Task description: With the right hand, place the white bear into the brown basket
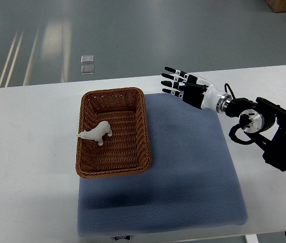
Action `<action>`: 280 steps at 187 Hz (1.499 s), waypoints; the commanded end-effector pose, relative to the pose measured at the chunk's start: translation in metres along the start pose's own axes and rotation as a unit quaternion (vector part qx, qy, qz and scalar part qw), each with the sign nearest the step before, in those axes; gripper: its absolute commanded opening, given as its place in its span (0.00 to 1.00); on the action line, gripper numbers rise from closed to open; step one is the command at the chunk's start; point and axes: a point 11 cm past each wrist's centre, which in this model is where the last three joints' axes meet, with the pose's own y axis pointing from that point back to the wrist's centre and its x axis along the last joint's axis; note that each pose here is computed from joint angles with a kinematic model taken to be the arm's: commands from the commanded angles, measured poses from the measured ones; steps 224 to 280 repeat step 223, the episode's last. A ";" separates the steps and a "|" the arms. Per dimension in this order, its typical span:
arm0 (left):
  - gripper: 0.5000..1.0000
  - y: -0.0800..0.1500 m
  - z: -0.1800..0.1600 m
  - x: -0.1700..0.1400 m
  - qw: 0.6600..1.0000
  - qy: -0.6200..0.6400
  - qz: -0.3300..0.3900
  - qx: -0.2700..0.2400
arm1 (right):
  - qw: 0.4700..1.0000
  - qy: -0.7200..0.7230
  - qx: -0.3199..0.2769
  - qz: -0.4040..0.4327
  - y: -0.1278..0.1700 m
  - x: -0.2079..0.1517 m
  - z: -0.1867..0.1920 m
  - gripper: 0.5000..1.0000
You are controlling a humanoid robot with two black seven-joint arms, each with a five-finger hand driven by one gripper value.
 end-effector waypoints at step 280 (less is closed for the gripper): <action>1.00 0.000 0.000 0.000 1.000 0.000 0.000 0.000 | 1.000 -0.014 0.007 0.003 0.011 0.017 0.010 0.86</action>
